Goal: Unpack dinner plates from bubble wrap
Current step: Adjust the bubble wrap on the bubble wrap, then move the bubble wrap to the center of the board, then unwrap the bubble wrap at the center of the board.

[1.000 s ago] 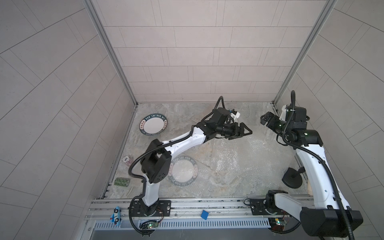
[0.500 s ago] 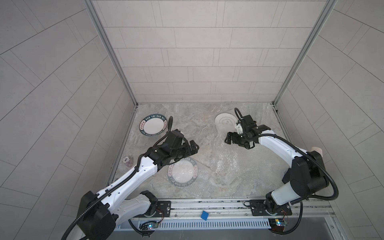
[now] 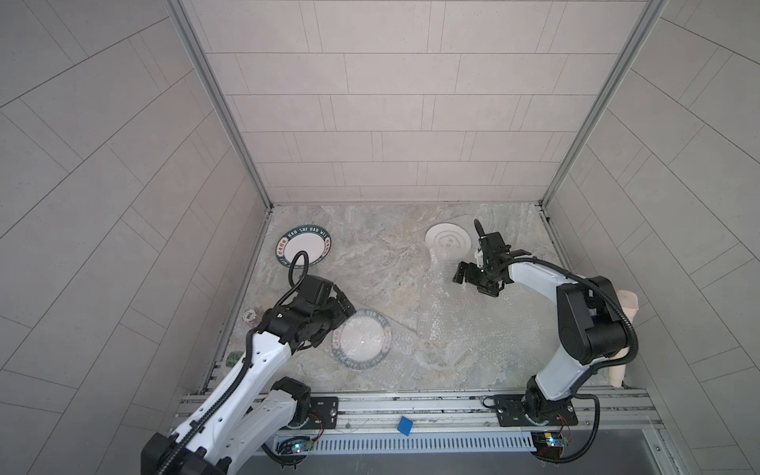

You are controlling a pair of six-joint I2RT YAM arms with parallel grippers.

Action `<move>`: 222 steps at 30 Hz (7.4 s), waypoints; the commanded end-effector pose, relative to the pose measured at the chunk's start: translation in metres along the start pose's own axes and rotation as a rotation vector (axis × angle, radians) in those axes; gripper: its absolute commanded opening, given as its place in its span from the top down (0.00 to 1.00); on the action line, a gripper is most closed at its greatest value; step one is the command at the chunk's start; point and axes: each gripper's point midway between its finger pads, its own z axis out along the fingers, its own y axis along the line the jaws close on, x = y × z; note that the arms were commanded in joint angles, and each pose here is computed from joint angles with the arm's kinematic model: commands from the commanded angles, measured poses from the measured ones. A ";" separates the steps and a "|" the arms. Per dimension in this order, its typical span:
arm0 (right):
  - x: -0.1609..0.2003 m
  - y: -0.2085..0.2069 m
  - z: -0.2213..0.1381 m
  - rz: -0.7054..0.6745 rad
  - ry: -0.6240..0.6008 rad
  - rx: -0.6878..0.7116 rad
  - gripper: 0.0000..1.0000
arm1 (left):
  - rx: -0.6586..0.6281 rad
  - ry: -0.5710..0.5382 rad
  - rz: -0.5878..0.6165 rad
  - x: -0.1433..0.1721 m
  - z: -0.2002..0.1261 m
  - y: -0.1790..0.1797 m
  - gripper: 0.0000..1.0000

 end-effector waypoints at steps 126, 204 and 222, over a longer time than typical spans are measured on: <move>0.100 0.153 0.004 -0.506 0.036 0.055 1.00 | -0.026 0.308 0.095 0.038 0.158 -0.011 1.00; 0.058 0.101 -0.017 -0.417 -0.198 0.147 0.56 | 0.036 0.336 0.078 0.036 0.157 -0.015 1.00; 0.071 0.163 -0.011 -0.549 0.012 -0.080 0.51 | 0.097 0.361 0.082 0.039 0.159 -0.027 1.00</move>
